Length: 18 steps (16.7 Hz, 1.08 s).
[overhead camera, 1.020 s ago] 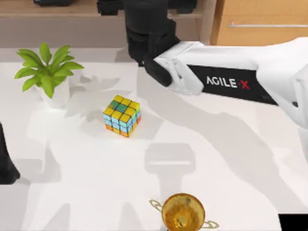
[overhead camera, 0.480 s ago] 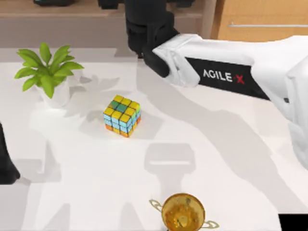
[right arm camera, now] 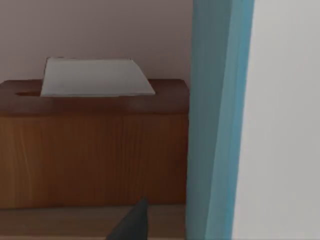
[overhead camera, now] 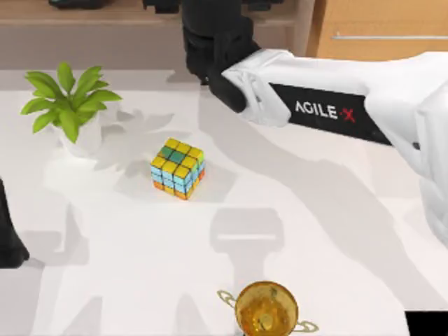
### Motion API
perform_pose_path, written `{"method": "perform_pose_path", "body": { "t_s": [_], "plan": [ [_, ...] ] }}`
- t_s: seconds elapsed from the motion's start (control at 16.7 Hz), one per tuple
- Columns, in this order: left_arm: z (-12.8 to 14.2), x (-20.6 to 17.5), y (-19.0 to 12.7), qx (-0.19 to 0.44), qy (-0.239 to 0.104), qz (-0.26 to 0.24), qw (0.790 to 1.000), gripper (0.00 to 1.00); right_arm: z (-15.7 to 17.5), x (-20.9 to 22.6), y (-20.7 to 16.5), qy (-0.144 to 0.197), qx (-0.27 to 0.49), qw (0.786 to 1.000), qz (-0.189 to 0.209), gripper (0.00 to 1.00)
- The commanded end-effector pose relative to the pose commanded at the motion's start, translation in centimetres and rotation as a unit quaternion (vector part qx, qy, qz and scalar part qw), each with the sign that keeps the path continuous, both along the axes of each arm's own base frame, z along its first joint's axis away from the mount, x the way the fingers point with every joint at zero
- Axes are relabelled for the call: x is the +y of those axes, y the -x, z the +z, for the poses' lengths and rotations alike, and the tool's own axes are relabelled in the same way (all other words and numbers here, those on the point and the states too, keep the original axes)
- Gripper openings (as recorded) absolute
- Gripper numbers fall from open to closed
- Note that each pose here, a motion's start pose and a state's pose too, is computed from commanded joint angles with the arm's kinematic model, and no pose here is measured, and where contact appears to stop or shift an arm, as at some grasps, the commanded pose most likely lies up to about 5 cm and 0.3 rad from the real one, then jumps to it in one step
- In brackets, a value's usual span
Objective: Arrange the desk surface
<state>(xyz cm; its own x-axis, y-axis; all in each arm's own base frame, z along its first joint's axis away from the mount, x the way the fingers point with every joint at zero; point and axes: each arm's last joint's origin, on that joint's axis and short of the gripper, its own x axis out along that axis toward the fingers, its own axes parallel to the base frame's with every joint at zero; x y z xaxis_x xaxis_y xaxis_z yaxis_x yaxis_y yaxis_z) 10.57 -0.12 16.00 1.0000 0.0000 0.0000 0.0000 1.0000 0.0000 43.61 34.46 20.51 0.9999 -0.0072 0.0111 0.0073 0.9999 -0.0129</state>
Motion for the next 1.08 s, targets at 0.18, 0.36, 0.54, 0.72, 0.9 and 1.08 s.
{"method": "perform_pose_path", "body": {
  "t_s": [0.18,0.36,0.54,0.72,0.9,1.08],
  "plan": [
    [0.0,0.0,0.0,0.0,0.0,0.0,1.0,1.0,0.0,0.0,0.0,0.0,0.0,1.0,0.0,0.4],
    [0.0,0.0,0.0,0.0,0.0,0.0,1.0,1.0,0.0,0.0,0.0,0.0,0.0,1.0,0.0,0.17],
    [0.0,0.0,0.0,0.0,0.0,0.0,1.0,1.0,0.0,0.0,0.0,0.0,0.0,1.0,0.0,0.0],
    [0.0,0.0,0.0,0.0,0.0,0.0,1.0,1.0,0.0,0.0,0.0,0.0,0.0,1.0,0.0,0.0],
    [0.0,0.0,0.0,0.0,0.0,0.0,1.0,1.0,0.0,0.0,0.0,0.0,0.0,1.0,0.0,0.0],
    [0.0,0.0,0.0,0.0,0.0,0.0,1.0,1.0,0.16,0.15,0.22,-0.001,-0.001,1.0,0.002,0.0]
  ]
}}
